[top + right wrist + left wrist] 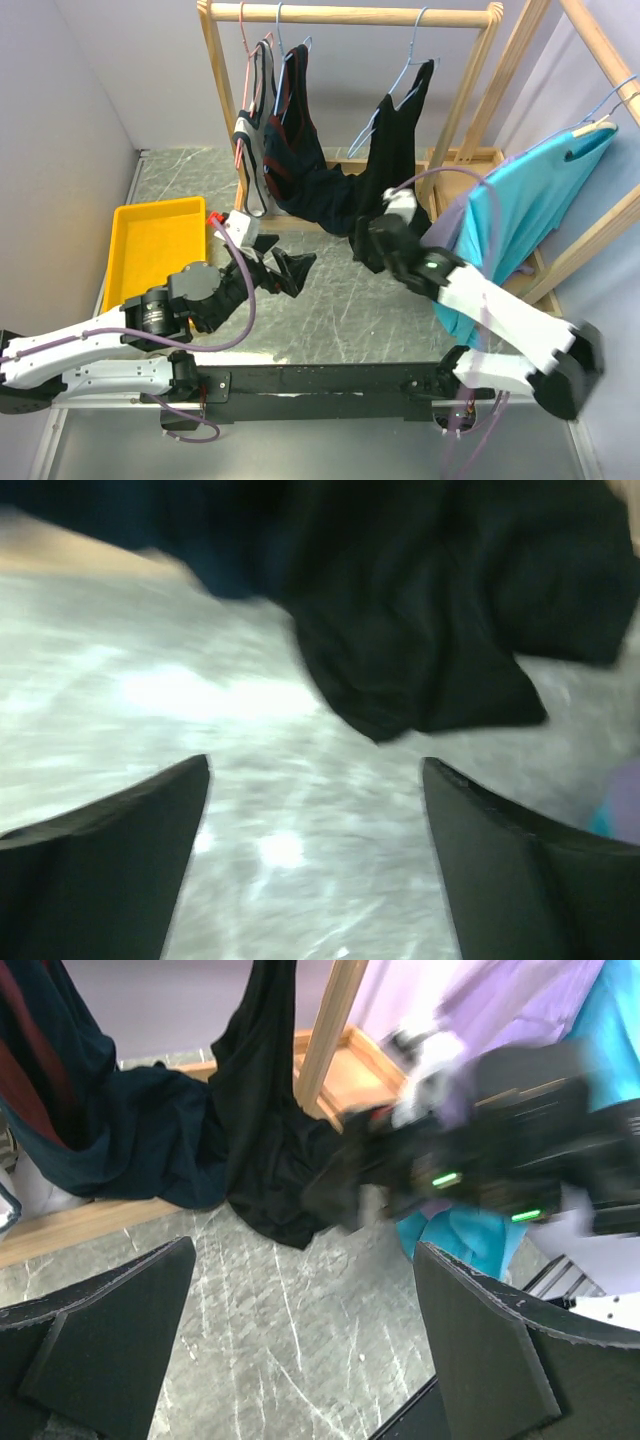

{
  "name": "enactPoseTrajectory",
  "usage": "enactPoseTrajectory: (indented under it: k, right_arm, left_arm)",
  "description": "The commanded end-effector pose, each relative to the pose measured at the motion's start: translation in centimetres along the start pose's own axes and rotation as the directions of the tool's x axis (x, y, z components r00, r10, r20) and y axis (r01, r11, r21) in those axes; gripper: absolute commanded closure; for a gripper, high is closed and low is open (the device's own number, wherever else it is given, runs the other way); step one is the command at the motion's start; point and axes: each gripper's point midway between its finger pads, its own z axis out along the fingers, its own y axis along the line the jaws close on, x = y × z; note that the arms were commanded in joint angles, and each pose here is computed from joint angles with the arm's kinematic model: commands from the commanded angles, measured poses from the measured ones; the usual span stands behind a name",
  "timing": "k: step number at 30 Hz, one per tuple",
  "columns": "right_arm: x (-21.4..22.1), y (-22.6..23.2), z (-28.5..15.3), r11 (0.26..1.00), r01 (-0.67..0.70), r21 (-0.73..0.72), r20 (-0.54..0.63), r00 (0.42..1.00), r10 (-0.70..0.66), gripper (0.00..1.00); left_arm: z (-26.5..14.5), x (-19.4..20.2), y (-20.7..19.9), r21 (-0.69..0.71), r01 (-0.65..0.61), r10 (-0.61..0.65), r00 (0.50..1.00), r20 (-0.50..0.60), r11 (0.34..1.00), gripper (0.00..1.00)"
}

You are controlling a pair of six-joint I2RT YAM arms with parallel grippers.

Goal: Place the tank top on the hanger

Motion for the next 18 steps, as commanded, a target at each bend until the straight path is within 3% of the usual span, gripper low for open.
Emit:
enactPoseTrajectory:
  k: [1, 8, 13, 18]
  right_arm:
    - [1.4, -1.5, 4.7, 0.986, -0.016, 0.167, 0.027, 1.000, 0.012, 0.01]
    - [3.2, -6.3, 11.2, 0.954, -0.079, 0.289, -0.050, 0.994, 0.098, 0.00]
    - [4.4, -8.8, 14.0, 0.919, -0.031, 0.393, -0.111, 0.991, 0.081, 0.00]
    - [5.8, -9.1, 15.8, 0.931, -0.048, 0.363, -0.163, 0.980, 0.114, 0.02]
  left_arm:
    - [0.3, 0.4, -0.3, 0.005, 0.026, -0.026, 1.000, -0.009, 1.000, 0.02]
    - [-0.1, 0.4, 0.0, 0.004, 0.037, -0.037, 0.999, -0.013, 0.999, 0.02]
    - [-0.2, 0.3, 0.3, -0.003, 0.033, -0.033, 0.999, -0.009, 0.999, 0.02]
    - [-0.2, 0.2, 0.5, -0.006, 0.030, -0.030, 1.000, -0.005, 1.000, 0.02]
